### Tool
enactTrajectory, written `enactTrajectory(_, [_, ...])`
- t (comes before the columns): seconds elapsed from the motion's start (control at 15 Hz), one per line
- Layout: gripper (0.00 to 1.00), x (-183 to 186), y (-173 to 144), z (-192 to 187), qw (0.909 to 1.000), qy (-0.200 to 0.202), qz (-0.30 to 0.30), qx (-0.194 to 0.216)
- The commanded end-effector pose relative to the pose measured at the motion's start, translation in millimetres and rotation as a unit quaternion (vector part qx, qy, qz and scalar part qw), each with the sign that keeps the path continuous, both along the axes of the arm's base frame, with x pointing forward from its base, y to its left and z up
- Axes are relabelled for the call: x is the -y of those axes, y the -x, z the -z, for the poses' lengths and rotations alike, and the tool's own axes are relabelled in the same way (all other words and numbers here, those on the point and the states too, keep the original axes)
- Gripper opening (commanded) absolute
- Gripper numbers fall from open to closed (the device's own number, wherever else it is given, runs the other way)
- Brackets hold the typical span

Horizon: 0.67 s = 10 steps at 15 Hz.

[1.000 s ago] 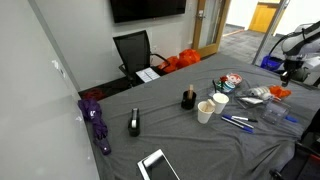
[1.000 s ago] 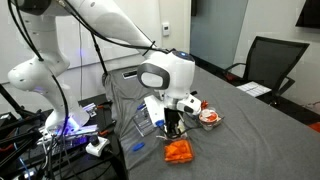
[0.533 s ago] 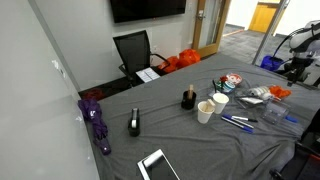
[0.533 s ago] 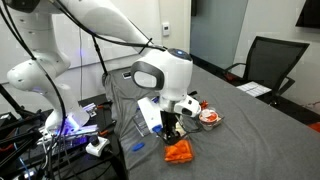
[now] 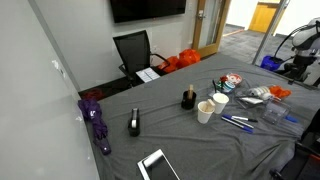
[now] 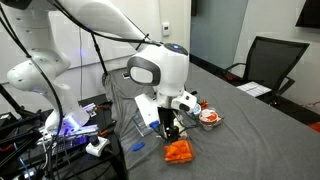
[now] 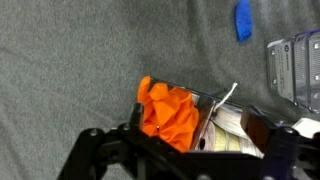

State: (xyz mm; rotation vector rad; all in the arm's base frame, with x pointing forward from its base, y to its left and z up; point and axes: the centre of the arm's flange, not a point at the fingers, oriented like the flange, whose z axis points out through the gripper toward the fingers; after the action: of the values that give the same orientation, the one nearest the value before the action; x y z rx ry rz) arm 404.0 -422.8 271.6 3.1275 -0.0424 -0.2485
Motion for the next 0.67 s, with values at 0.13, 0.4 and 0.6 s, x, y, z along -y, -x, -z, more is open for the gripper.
enactTrajectory(0.13, [1.0, -0.2, 0.3, 0.5, 1.0, 0.0, 0.0, 0.0])
enactTrajectory(0.4, [1.0, -7.8, 23.1, 2.2, 0.9979, -0.039, -0.051, -0.012])
enactTrajectory(0.6, [1.0, -10.9, 38.6, 12.3, 0.992, -0.072, -0.1, -0.023])
